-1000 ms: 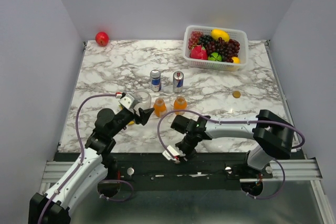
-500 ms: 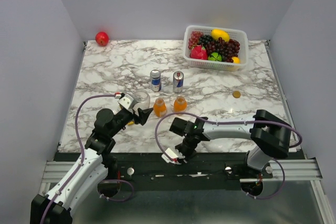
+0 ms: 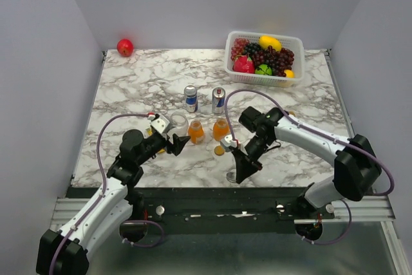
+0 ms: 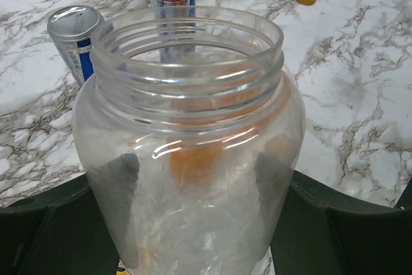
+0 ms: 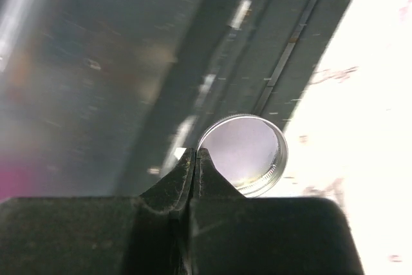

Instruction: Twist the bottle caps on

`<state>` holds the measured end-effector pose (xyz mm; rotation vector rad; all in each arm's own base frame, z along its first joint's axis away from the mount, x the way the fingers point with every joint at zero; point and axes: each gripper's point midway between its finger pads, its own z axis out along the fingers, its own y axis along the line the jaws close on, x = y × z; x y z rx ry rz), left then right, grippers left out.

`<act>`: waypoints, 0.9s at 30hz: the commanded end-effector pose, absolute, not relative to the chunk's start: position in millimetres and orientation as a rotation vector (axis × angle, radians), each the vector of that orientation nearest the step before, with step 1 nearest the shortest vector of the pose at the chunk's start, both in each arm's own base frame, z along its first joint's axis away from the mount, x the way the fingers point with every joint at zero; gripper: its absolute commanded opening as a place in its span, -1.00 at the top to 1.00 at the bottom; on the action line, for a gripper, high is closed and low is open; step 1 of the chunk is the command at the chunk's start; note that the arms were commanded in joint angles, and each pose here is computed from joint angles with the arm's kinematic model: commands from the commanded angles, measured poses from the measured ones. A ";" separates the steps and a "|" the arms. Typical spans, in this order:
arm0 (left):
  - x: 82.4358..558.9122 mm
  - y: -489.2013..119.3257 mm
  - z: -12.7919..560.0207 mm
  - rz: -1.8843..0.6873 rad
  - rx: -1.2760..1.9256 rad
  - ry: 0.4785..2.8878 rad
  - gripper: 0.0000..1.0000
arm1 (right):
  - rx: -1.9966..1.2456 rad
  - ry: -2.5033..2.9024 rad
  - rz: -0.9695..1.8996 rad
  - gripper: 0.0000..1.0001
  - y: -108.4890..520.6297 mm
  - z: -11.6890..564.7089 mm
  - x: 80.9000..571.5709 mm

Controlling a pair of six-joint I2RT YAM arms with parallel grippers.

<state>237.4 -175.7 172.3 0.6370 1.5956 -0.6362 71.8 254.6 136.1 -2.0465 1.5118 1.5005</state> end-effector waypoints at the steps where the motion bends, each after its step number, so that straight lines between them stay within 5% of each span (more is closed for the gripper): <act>1: 244.3 -179.0 193.9 -0.609 0.695 1.546 1.00 | -1.789 1.551 1.809 0.87 252.2 167.4 64.4; 15: 272.2 -182.3 193.1 -0.535 0.757 1.618 1.00 | -0.696 1.927 2.110 0.88 231.1 136.7 182.2; 27: 281.7 -184.0 181.4 -0.517 0.784 1.658 1.00 | -0.309 2.087 2.187 0.81 212.2 92.6 216.1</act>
